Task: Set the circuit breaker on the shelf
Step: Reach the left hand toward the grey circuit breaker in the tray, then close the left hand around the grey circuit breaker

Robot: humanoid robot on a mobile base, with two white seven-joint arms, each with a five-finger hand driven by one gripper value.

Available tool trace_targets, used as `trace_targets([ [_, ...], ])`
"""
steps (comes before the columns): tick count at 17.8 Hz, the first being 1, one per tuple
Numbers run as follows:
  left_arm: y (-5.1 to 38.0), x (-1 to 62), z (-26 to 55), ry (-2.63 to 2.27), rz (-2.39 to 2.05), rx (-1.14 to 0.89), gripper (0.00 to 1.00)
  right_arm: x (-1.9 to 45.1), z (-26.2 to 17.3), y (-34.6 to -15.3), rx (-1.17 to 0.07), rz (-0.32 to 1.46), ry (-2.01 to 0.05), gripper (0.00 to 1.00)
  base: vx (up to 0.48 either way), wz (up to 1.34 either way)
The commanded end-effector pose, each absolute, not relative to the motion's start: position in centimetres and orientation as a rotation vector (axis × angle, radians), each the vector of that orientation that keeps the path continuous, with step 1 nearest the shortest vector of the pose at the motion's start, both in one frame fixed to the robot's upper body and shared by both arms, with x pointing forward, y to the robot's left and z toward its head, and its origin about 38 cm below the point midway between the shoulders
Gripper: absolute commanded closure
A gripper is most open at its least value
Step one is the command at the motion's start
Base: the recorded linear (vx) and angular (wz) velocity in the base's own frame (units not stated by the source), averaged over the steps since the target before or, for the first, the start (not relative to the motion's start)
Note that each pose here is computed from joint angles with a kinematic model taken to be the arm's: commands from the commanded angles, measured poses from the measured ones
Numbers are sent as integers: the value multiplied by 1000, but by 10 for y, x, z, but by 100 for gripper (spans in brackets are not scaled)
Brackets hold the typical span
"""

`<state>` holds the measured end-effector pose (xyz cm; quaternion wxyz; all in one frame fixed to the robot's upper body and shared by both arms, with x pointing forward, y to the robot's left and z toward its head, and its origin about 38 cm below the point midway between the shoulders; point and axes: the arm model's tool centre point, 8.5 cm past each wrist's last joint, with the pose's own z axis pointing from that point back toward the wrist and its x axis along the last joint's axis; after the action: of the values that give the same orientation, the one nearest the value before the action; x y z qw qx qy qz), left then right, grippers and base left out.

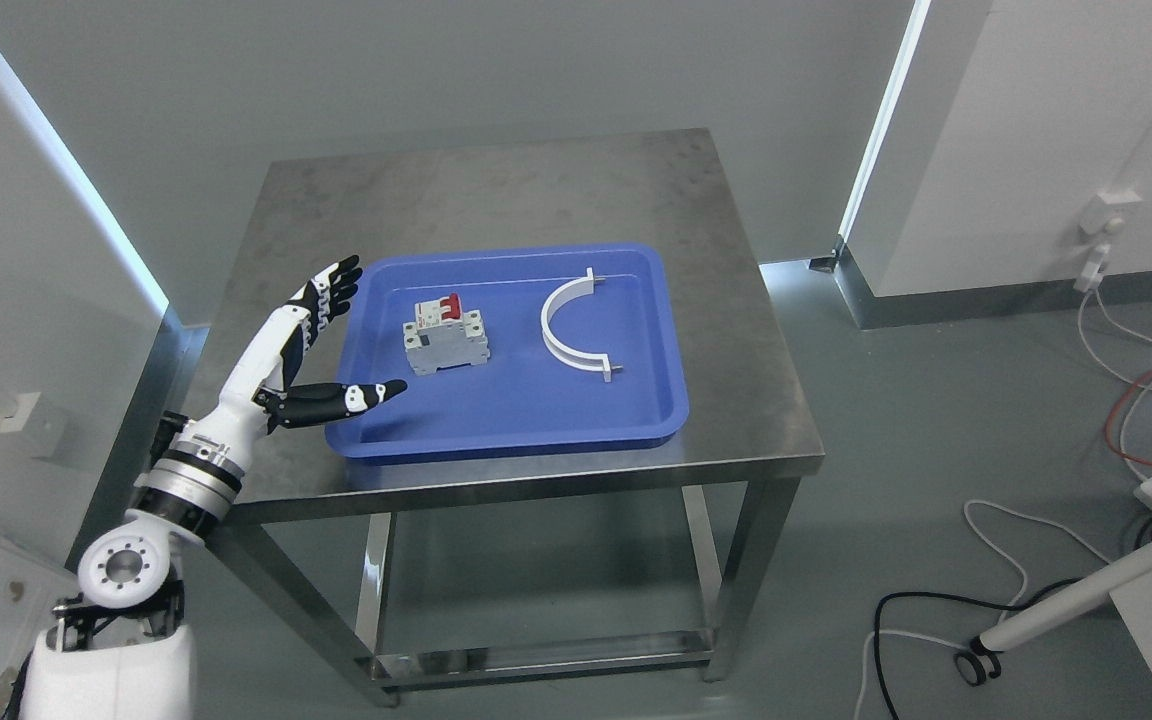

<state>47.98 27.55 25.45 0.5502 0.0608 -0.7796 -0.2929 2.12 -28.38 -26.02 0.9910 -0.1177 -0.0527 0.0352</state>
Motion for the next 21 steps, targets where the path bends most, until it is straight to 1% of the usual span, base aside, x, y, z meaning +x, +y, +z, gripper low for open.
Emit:
trace_targets([
  [1, 229, 523, 246, -1681, -883, 231, 2, 18, -259, -293, -247, 94, -74, 0, 0, 0],
  [4, 221, 530, 236, -1637, -896, 231, 7, 18, -259, -293, -247, 94, -74, 0, 6, -30],
  [7, 227, 532, 225, -1601, -888, 209, 21, 18, -259, -293, -247, 92, -74, 0, 3, -12],
  [9, 233, 532, 224, -1601, -877, 200, 33, 18, -259, -293, -245, 94, -74, 0, 0, 0],
  [11, 235, 533, 222, -1600, -865, 192, 41, 18, -259, -293, -247, 94, -74, 0, 0, 0],
  [13, 243, 534, 221, -1624, -852, 195, 53, 18, -259, -293, -247, 94, -74, 0, -1, 6],
  [15, 251, 535, 219, -1670, -829, 181, 70, 18, -259, -293, -247, 94, -74, 0, -1, 6],
  [17, 258, 536, 213, -1706, -766, 160, 84, 18, -259, -293, -247, 94, -75, 0, 0, 0],
  [18, 260, 536, 211, -1707, -760, 159, 87, 18, -259, -293, -245, 94, -74, 0, 0, 0],
  [21, 261, 537, 209, -1707, -750, 161, 88, 18, -259, -293, -247, 94, -74, 0, 0, 0],
])
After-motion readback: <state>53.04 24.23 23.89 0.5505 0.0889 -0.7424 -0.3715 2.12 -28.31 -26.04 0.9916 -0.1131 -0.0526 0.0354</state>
